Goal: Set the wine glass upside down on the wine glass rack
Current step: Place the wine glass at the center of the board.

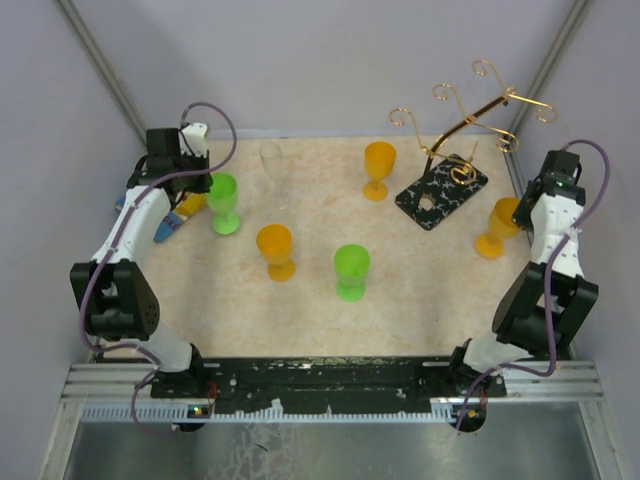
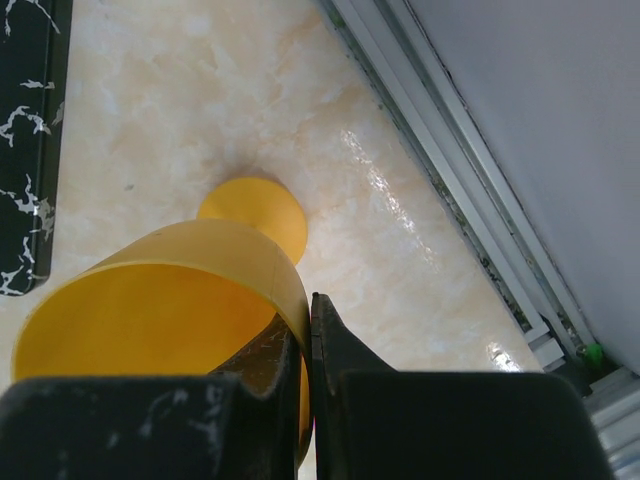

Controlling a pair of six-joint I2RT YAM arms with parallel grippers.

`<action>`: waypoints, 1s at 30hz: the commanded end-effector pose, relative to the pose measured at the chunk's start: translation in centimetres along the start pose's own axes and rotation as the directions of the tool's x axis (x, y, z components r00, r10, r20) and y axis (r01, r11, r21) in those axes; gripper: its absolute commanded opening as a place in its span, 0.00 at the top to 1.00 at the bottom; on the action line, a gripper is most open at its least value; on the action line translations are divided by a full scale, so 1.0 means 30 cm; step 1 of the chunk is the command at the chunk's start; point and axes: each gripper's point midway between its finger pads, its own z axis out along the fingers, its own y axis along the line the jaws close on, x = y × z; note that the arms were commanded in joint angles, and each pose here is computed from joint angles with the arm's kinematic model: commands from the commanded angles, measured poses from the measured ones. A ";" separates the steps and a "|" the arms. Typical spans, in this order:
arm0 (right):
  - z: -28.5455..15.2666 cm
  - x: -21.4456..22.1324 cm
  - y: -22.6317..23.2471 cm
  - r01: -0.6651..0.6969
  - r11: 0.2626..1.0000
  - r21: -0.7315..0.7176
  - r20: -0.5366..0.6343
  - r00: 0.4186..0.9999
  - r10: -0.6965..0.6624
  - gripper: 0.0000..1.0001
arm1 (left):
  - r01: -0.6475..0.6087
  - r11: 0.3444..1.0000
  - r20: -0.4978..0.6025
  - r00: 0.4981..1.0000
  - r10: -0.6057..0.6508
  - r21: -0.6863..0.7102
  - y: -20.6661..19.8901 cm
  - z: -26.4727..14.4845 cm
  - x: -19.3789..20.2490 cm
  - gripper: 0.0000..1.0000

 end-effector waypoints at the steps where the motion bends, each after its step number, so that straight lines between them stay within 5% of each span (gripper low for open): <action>1: -0.013 -0.040 -0.031 0.015 0.999 0.030 0.044 0.999 -0.016 0.99 | -0.006 1.000 0.037 0.999 0.005 0.019 0.000 0.016 -0.030 0.82; 20: -0.040 -0.033 -0.035 0.017 1.000 0.026 0.062 0.998 -0.018 0.80 | 0.000 0.999 0.031 1.000 -0.001 0.041 -0.015 0.025 -0.007 0.80; 30: -0.078 -0.079 -0.044 0.020 0.999 0.038 0.094 0.995 -0.024 0.58 | -0.005 1.000 0.065 0.998 0.004 0.019 -0.006 -0.019 -0.046 0.72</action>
